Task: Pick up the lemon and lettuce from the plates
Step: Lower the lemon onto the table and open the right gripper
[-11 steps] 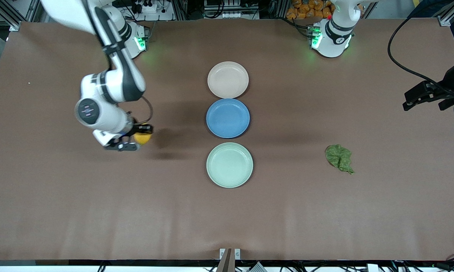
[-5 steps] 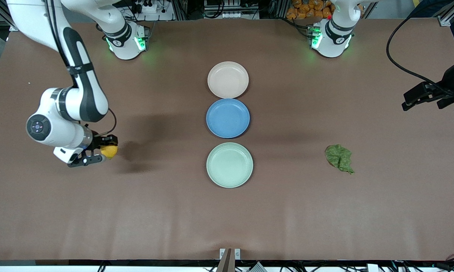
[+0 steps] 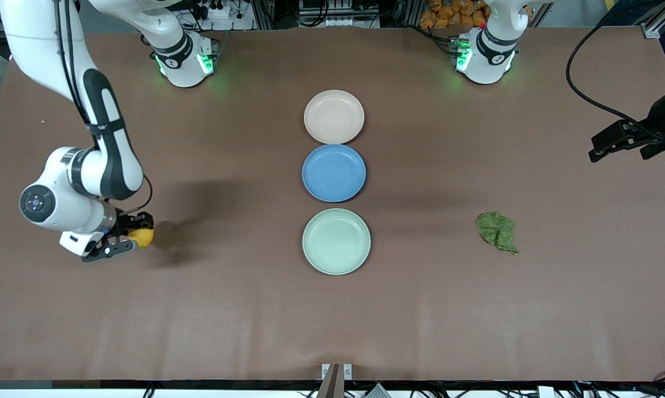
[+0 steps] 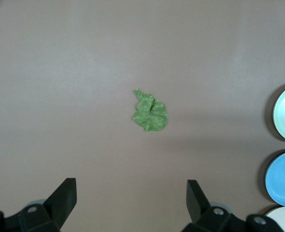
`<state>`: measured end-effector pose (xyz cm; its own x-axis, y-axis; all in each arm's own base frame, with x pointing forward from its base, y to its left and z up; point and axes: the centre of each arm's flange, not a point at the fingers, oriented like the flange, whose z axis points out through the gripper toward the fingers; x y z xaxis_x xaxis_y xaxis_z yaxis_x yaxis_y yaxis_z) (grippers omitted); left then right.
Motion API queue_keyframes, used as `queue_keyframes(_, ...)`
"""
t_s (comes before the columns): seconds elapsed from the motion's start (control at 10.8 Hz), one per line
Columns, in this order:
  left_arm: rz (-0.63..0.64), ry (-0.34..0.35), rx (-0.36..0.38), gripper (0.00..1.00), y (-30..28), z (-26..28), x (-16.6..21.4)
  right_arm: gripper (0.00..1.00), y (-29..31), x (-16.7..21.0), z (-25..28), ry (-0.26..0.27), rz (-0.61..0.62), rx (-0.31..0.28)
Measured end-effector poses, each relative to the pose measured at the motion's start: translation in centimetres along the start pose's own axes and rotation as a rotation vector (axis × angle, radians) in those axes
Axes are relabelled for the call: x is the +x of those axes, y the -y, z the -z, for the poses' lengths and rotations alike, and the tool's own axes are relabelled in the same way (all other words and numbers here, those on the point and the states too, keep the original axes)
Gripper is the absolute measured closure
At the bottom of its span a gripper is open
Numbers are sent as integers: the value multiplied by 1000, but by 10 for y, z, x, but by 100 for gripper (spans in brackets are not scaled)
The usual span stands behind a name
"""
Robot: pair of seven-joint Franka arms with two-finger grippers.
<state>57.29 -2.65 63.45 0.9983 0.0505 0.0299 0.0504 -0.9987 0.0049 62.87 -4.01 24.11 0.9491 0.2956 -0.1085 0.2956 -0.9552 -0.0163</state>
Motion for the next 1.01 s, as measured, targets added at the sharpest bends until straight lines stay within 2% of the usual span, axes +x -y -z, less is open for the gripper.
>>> queue_keyframes(0.18,0,0,0,0,0,0,0,32,-24,-6,-18,23,15,4)
queue_keyframes(0.46,-1,0,0,0,0,0,0,32,-22,-10,-41,79,63,27)
queue_keyframes(0.65,-1,0,0,0,0,0,0,32,-22,-9,-41,81,82,29)
queue_keyframes(0.74,-1,0,0,0,0,0,0,28,-22,-9,-42,83,81,31)
queue_keyframes(0.92,-1,0,0,0,0,0,0,3,-21,-11,-56,102,80,39)
queue_keyframes(1.01,-1,0,0,0,0,0,0,0,-20,-10,-60,107,81,41)
